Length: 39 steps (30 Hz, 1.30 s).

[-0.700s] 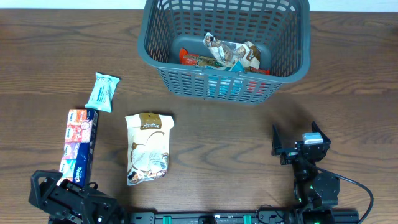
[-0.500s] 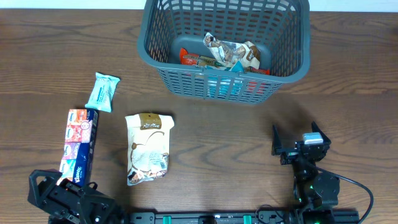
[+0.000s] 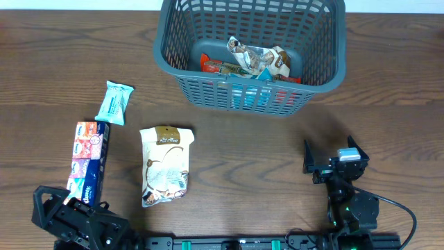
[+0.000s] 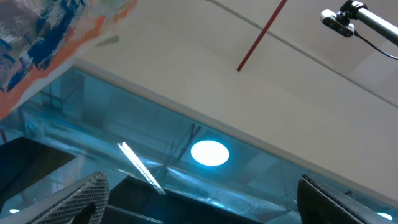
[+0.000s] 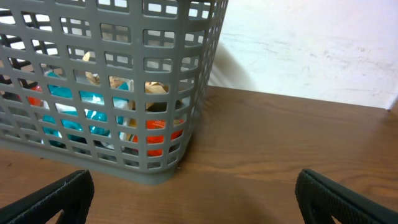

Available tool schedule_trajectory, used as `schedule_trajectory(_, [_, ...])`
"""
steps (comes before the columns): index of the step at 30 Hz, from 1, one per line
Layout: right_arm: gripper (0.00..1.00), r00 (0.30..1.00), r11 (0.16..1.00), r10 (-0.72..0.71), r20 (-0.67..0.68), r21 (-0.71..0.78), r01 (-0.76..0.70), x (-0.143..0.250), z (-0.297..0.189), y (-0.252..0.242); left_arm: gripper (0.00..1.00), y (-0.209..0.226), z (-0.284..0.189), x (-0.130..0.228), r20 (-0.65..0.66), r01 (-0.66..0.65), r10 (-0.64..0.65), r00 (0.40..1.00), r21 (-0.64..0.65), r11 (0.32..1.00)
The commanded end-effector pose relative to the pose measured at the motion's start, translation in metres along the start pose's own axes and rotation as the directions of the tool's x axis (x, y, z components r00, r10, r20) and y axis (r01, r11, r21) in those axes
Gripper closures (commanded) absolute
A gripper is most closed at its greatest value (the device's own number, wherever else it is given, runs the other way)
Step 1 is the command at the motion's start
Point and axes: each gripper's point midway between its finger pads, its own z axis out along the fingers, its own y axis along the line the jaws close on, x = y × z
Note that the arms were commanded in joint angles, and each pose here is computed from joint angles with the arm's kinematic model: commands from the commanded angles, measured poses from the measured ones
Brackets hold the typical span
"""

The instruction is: Pack container

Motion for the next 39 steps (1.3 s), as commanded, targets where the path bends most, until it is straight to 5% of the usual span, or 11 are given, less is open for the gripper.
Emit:
schedule_trajectory(1, [0.01, 1.0, 1.0, -0.01, 0.0, 0.005, 0.01, 0.0007, -0.0002, -0.0012, 0.05, -0.0023, 0.0024, -0.0097, 0.032, -0.005, 0.005, 0.999, 0.002, 1.0])
schedule_trajectory(39, [0.01, 1.0, 1.0, -0.01, -0.001, 0.005, 0.01, 0.0008, -0.0002, -0.0012, 0.05, -0.0111, 0.0023, -0.0066, 0.012, 0.001, -0.001, 1.0, 0.053, 0.999])
